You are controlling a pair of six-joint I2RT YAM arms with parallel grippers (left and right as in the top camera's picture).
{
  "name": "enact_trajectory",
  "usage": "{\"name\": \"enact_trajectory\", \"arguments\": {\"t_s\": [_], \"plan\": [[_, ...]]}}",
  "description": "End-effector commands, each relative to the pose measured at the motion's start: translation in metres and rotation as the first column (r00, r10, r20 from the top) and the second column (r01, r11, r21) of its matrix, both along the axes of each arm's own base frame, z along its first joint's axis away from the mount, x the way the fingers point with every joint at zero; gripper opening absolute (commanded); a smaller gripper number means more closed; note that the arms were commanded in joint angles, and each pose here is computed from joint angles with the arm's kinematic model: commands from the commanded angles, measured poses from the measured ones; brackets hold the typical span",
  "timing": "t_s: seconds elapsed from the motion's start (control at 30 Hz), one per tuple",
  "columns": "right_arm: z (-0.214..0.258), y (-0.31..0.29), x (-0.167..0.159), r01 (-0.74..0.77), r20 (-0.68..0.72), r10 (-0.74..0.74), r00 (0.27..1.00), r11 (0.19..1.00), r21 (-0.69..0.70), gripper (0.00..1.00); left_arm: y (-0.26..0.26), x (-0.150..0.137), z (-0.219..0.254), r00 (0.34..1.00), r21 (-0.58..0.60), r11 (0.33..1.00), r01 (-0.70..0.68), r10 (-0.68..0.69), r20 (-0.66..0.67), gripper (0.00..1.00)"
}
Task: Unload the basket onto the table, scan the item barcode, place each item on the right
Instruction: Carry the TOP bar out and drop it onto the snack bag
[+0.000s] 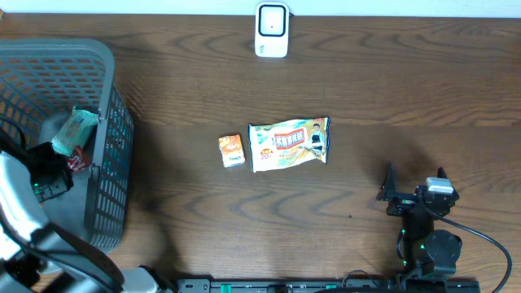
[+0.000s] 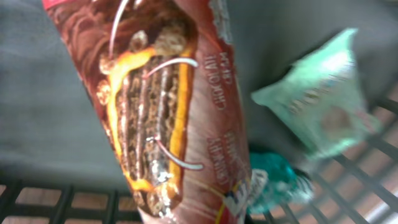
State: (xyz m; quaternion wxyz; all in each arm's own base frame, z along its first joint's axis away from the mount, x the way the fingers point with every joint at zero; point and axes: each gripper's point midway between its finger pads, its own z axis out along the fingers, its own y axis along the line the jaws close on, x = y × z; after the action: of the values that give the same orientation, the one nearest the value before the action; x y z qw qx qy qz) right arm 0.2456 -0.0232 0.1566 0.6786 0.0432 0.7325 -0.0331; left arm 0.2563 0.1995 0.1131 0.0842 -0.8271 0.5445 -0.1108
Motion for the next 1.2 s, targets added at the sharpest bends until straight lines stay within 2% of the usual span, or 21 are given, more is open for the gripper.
{"name": "enact_trajectory", "arguments": {"t_s": [0.0,0.17,0.27,0.47,0.53,0.7,0.83,0.93,1.07,1.17], "plan": [[-0.001,-0.002,0.0,0.008,-0.003,-0.008,1.0,1.0,-0.011,0.99,0.001,-0.002,0.023,0.999,0.058,0.998,0.009,-0.011,0.047,0.07],[-0.001,-0.002,0.0,0.008,-0.003,-0.008,1.0,1.0,-0.011,0.99,-0.009,0.003,0.052,0.99,0.098,0.995,0.025,-0.038,0.138,0.07],[-0.001,-0.002,0.0,0.008,-0.003,-0.008,1.0,1.0,-0.011,0.99,-0.008,0.009,0.075,0.974,0.16,0.987,0.022,-0.057,0.217,0.07],[-0.001,-0.002,0.0,0.008,-0.003,-0.008,1.0,1.0,-0.011,0.99,-0.004,0.016,0.135,0.914,0.323,0.946,-0.019,-0.115,0.389,0.07],[-0.001,-0.002,0.0,0.008,-0.003,-0.008,1.0,1.0,-0.011,0.99,-0.008,0.02,0.159,0.874,0.368,0.93,-0.023,-0.16,0.46,0.08],[-0.001,-0.002,0.0,0.008,-0.003,-0.008,1.0,1.0,-0.011,0.99,-0.033,0.043,0.235,0.655,0.476,0.879,0.018,-0.37,0.659,0.08],[-0.001,-0.002,0.0,0.008,-0.003,-0.008,1.0,1.0,-0.011,0.99,-0.06,0.056,0.283,0.464,0.559,0.827,0.05,-0.515,0.72,0.07],[-0.001,-0.002,0.0,0.008,-0.003,-0.008,1.0,1.0,-0.011,0.99,-0.082,0.066,0.301,0.368,0.587,0.805,0.085,-0.573,0.732,0.07],[-0.001,-0.002,0.0,0.008,-0.003,-0.008,1.0,1.0,-0.011,0.99,-0.117,0.077,0.306,0.289,0.603,0.782,0.16,-0.621,0.728,0.08],[-0.001,-0.002,0.0,0.008,-0.003,-0.008,1.0,1.0,-0.011,0.99,-0.15,0.086,0.311,0.204,0.648,0.73,0.217,-0.683,0.701,0.08]]}}
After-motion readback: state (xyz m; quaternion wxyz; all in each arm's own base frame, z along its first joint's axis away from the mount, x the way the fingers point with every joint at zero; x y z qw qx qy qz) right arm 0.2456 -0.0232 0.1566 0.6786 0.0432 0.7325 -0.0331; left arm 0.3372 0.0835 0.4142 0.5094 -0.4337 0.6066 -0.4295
